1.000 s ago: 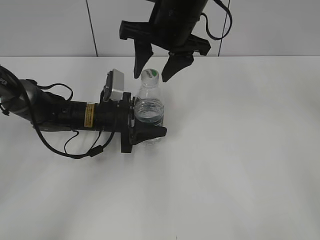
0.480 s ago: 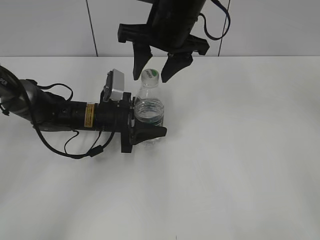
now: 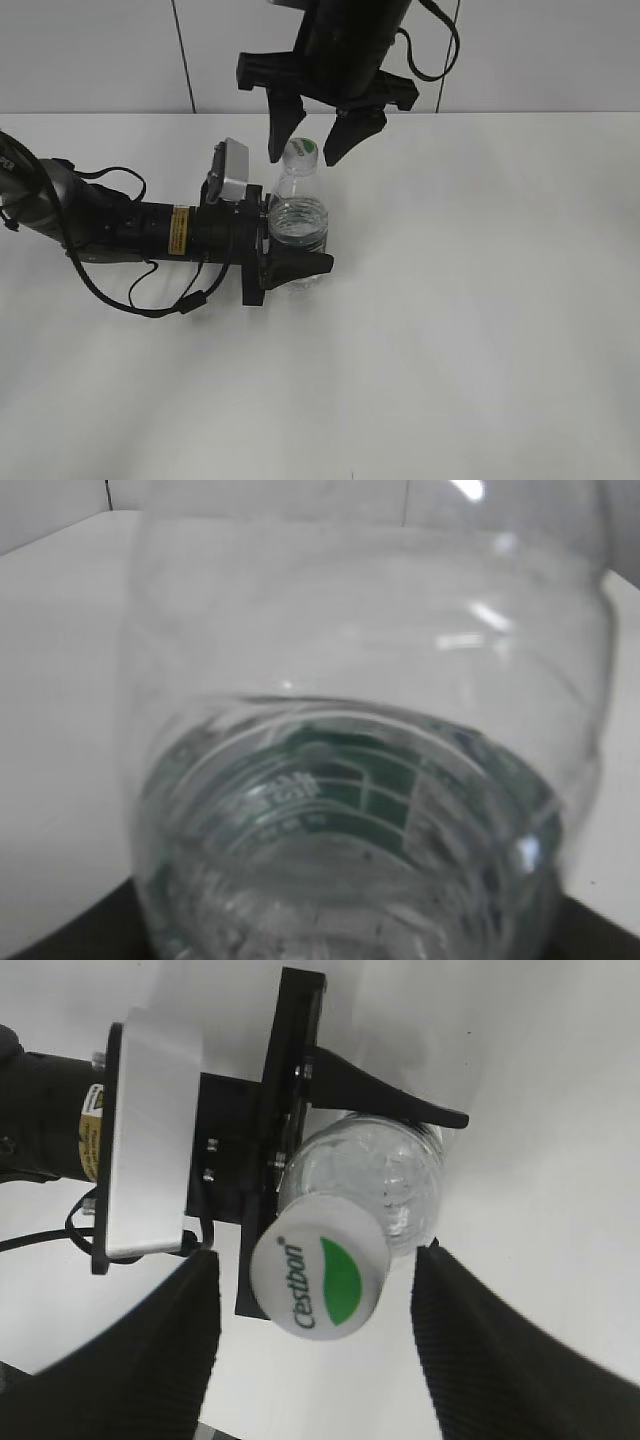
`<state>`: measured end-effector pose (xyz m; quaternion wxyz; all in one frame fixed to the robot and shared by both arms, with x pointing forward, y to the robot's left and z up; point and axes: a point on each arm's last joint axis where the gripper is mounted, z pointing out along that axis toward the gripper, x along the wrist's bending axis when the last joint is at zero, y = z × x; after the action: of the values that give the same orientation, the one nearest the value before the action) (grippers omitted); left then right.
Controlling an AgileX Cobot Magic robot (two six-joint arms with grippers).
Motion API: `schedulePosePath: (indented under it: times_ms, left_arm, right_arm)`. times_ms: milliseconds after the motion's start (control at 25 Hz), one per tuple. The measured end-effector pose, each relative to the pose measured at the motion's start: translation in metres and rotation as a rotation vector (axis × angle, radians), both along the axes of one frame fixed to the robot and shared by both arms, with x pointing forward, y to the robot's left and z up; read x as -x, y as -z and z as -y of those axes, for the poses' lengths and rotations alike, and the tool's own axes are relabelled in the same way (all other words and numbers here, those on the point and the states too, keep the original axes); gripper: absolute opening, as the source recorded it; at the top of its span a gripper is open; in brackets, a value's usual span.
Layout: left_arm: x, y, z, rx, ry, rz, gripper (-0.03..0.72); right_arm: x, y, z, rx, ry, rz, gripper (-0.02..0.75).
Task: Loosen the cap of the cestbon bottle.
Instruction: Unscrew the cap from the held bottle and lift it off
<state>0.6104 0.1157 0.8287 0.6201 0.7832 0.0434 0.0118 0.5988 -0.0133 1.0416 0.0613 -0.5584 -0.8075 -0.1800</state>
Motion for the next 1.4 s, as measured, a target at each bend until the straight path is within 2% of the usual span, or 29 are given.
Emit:
schedulePosePath:
  times_ms: [200,440,720,1400]
  left_arm:
    - [0.0,0.0,0.0,0.0,0.0,0.0,0.41]
    - [0.0,0.0,0.0,0.0,0.0,0.0,0.41]
    - [0.0,0.0,0.0,0.0,0.0,0.0,0.41]
    - [0.0,0.0,0.0,0.0,0.0,0.0,0.41]
  right_arm:
    - [-0.0012,0.0073,-0.0022,0.003,-0.001,-0.018,0.457]
    - [-0.0034,-0.0007,-0.003,-0.008,-0.002,0.01,0.454]
    - [-0.0037,-0.0016,-0.003,-0.007,-0.003,0.014,0.393]
    - [-0.0065,0.0065,-0.0043,0.008,-0.004,0.006,0.386]
